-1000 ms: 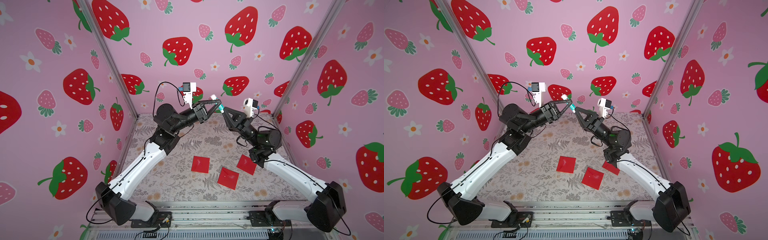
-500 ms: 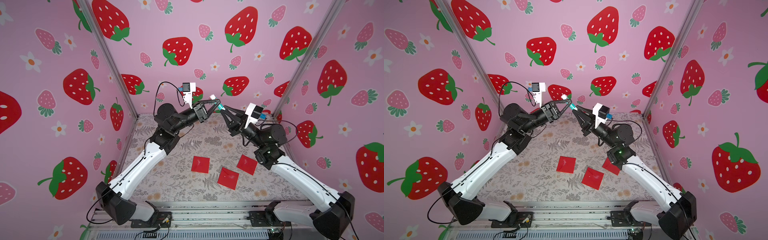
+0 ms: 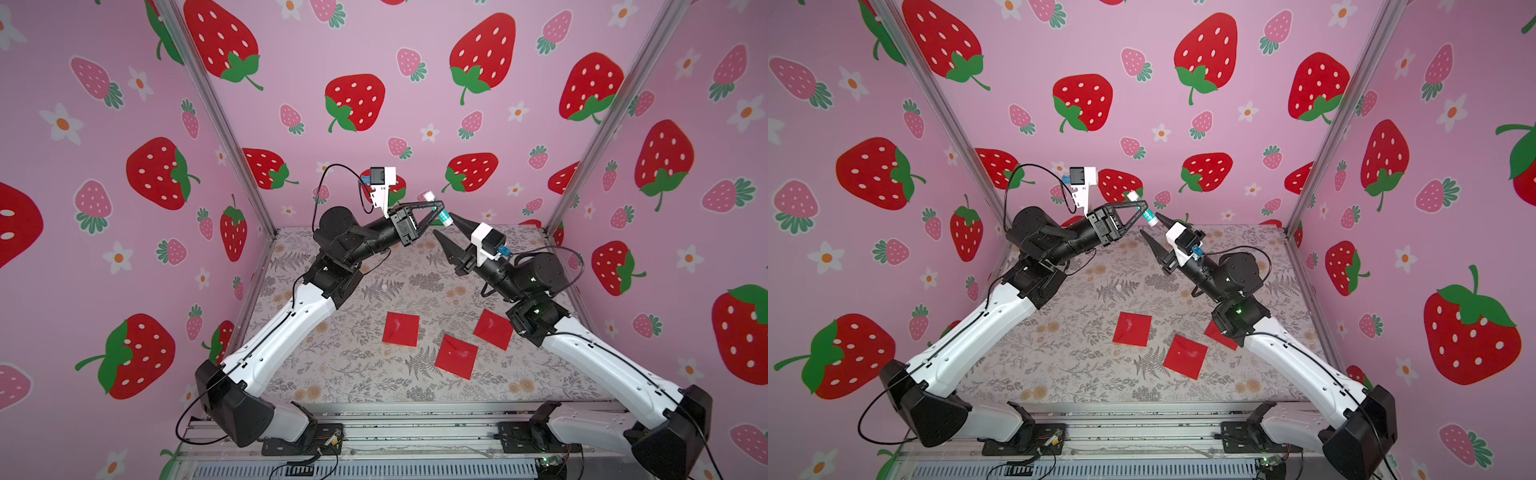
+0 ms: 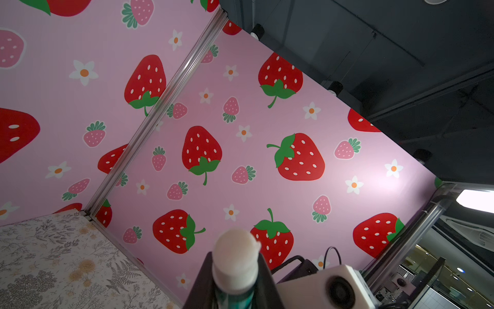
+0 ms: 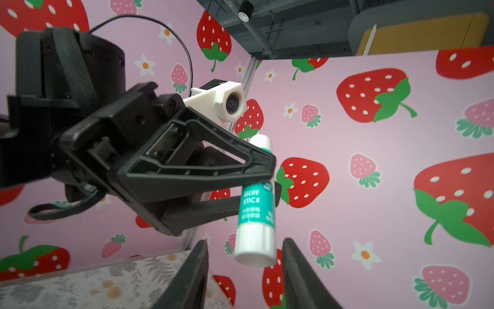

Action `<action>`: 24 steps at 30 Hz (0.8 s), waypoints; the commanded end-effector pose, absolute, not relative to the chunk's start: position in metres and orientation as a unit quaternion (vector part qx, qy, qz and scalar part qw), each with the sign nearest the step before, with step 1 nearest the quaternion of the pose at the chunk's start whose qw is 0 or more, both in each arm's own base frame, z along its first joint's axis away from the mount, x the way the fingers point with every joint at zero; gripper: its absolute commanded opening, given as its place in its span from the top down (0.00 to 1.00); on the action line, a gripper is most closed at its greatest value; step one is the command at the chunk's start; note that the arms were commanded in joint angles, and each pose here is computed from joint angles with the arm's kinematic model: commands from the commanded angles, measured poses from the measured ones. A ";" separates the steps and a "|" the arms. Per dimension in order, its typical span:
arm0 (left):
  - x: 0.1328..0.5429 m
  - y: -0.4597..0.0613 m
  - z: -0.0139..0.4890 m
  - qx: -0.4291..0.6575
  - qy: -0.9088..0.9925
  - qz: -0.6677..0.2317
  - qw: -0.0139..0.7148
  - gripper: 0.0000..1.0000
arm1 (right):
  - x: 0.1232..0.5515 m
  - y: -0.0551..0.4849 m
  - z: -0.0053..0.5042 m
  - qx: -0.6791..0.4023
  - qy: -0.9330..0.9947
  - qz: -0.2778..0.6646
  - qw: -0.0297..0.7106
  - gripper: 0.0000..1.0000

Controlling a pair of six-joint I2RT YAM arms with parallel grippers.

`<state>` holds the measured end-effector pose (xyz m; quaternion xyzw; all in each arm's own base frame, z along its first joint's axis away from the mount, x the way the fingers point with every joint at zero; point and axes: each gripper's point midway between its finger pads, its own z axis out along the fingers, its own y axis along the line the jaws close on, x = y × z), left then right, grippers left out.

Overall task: Seal the envelope with a glue stick
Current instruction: Screw the glue stick.

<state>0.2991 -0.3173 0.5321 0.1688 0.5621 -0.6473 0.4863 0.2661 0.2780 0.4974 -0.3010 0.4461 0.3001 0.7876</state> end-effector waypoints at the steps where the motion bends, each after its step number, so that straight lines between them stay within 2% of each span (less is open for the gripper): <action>1: 0.281 -0.310 0.559 0.199 0.531 -0.645 0.512 1.00 | 0.254 0.274 0.499 -0.207 0.501 0.467 0.698 0.54; 6: 0.283 -0.302 0.555 0.183 0.544 -0.628 0.525 1.00 | 0.258 0.269 0.500 -0.124 0.528 0.547 0.638 0.49; 19: 0.303 -0.289 0.538 0.158 0.562 -0.615 0.531 1.00 | 0.277 0.248 0.496 -0.009 0.556 0.618 0.555 0.49; 21: 0.303 -0.285 0.541 0.160 0.552 -0.622 0.532 1.00 | 0.289 0.244 0.492 0.019 0.554 0.647 0.524 0.45; 24: 0.300 -0.284 0.546 0.169 0.541 -0.630 0.531 1.00 | 0.300 0.239 0.499 0.026 0.511 0.708 0.487 0.45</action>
